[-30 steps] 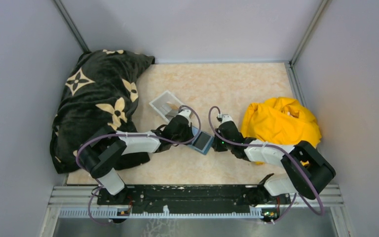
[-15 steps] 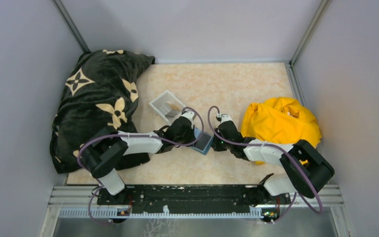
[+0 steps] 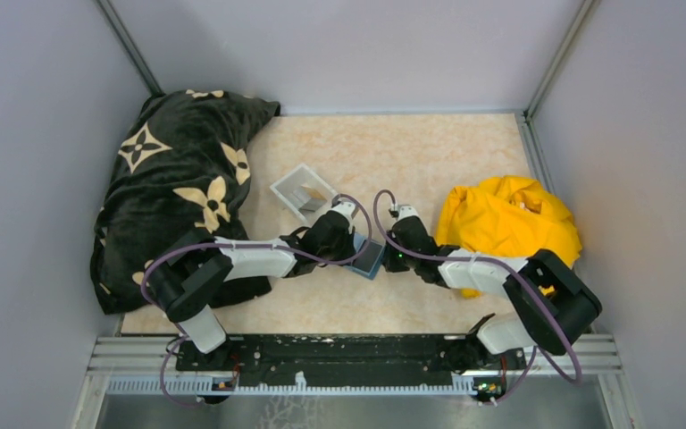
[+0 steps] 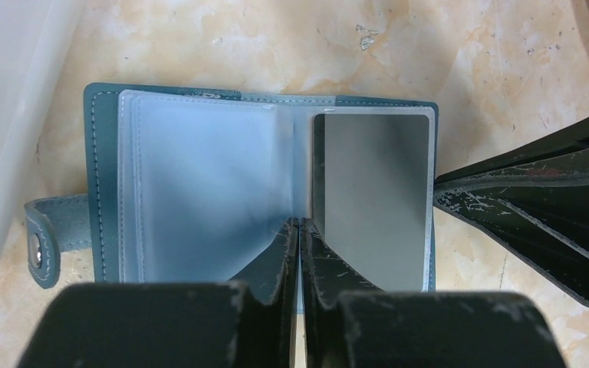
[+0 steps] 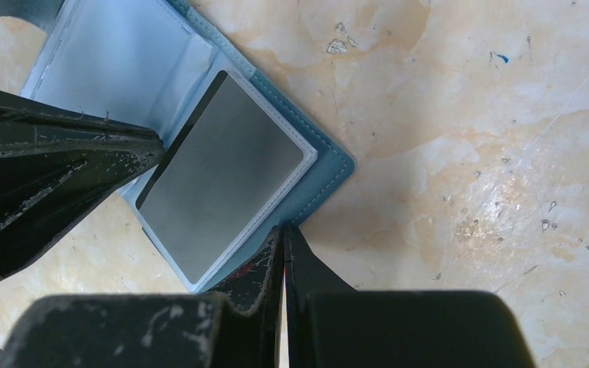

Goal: Put the credit cards into the card holder
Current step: Insert the credit card into the card holder, then pick up the credit card from the storage box.

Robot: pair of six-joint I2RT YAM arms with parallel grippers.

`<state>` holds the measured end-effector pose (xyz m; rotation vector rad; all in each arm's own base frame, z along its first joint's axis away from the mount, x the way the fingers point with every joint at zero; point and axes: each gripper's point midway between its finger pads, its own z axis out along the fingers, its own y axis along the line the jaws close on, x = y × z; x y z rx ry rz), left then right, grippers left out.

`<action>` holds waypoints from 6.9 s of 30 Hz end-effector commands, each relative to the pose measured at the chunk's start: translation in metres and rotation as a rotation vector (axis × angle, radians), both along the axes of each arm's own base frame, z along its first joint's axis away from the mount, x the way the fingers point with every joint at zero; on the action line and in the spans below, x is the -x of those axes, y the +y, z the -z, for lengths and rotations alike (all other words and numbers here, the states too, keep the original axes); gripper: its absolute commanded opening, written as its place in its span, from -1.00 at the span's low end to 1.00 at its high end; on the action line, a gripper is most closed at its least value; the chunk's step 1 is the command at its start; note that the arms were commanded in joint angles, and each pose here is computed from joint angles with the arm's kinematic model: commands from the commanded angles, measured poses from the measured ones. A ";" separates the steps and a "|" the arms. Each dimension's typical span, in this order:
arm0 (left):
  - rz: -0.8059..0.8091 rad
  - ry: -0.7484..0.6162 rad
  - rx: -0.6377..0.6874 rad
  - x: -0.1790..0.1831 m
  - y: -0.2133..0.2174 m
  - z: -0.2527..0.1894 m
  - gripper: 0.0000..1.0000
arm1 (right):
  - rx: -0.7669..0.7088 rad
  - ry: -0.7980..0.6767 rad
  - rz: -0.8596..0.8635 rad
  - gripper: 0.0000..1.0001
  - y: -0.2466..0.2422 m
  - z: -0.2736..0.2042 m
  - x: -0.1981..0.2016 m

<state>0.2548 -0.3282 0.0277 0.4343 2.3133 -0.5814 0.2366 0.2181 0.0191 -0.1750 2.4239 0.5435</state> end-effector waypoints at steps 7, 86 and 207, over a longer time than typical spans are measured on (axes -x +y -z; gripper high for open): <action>0.010 0.043 0.022 0.010 -0.009 0.003 -0.83 | 0.034 -0.001 -0.002 -0.98 0.004 0.003 -0.010; -0.929 -0.147 0.295 -0.041 0.173 -0.091 0.94 | -0.054 -0.220 -0.461 0.18 0.202 -0.137 -0.177; -0.925 0.006 0.166 -0.073 0.176 -0.035 0.86 | 0.116 -0.352 -0.640 -0.03 0.168 -0.137 -0.127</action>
